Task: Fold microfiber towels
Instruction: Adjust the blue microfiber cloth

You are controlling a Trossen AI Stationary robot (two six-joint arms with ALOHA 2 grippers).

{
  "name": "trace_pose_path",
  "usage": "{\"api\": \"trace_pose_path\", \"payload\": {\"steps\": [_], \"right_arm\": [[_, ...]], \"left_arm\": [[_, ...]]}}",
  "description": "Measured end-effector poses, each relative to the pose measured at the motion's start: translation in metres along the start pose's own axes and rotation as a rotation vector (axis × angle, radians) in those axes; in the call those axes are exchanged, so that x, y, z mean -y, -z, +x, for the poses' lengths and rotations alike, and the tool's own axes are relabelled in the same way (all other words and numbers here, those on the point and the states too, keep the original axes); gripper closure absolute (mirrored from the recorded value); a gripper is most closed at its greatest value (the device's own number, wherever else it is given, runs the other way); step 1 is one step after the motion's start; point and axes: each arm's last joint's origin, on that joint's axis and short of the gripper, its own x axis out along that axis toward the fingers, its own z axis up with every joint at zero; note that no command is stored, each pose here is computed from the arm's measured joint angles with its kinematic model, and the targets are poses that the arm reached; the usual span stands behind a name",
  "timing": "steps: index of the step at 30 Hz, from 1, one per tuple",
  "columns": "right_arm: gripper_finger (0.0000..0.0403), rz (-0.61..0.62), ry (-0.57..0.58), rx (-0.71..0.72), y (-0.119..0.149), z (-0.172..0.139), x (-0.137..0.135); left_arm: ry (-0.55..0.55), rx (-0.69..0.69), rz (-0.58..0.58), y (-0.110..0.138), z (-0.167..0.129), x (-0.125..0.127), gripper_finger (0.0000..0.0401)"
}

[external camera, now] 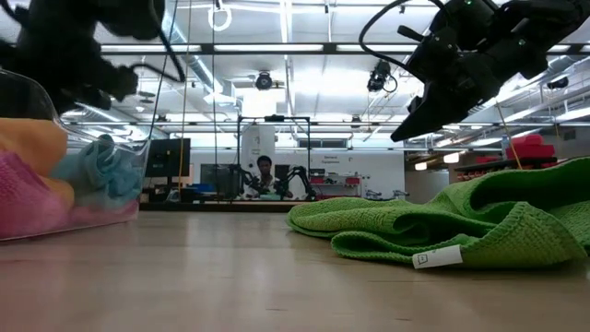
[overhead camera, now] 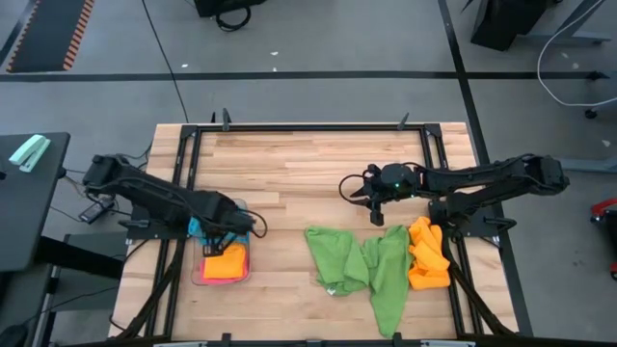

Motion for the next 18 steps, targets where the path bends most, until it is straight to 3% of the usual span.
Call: {"api": "trace_pose_path", "payload": {"steps": [6,10,18], "right_arm": [[0.0307,-0.023,-0.023,0.003,-0.001,0.0,-0.006],[0.0307,-0.026,-0.026,0.005,-0.001,0.0,-0.007],[0.0307,-0.026,-0.026,0.01,-0.001,0.0,-0.007]], "left_arm": [[-0.085,-0.171,0.009,-0.01,0.039,0.002,0.0394],[-0.091,-0.225,0.012,-0.011,0.059,0.002,0.0376],[-0.098,-0.243,0.023,-0.013,0.049,0.004,0.0373]]}}
